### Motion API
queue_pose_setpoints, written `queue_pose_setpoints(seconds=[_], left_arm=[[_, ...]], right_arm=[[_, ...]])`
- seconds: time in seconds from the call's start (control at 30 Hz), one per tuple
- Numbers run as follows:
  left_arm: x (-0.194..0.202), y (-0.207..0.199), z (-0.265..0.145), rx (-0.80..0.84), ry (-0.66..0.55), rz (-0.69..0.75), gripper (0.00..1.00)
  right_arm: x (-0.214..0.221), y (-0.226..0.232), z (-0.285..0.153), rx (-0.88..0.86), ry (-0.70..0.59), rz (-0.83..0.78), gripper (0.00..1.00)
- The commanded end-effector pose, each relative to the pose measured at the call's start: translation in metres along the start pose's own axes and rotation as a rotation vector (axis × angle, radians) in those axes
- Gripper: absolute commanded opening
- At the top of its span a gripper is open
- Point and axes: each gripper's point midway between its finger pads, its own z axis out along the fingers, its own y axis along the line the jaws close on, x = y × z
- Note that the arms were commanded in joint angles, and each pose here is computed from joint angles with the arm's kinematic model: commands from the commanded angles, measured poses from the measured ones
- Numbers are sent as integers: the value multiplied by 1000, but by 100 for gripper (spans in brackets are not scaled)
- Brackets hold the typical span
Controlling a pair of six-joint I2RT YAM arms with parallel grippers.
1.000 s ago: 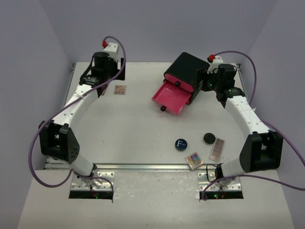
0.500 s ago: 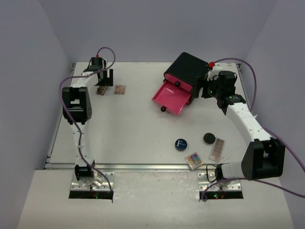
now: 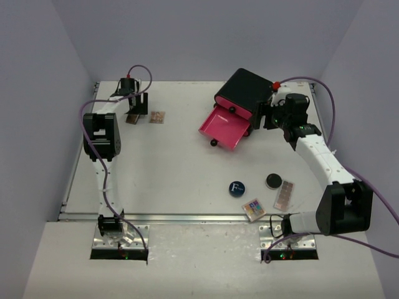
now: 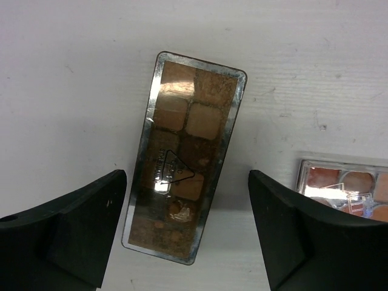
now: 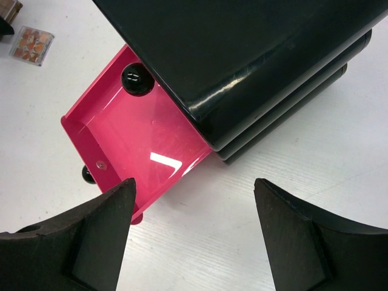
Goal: Organize the makeup
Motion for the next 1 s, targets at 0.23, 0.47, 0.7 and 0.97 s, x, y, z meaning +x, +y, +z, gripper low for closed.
queue_pose_setpoints(seconds=[0.23,0.47,0.7,0.97], left_arm=[[14,29,10,-28,25,7,62],[35,7,9,93,72,27,17],[6,-2,-29,162,0,-19,0],[-65,-14,-103,248,-203,-56,0]], right_arm=[[-7,-4,-9,26,-37,-19,79],[-6,-6,-10,34,-36,-19,79],[-9,-6,-13,43,-57,-22,79],[-7,-6,-13,41,-53,-17,79]])
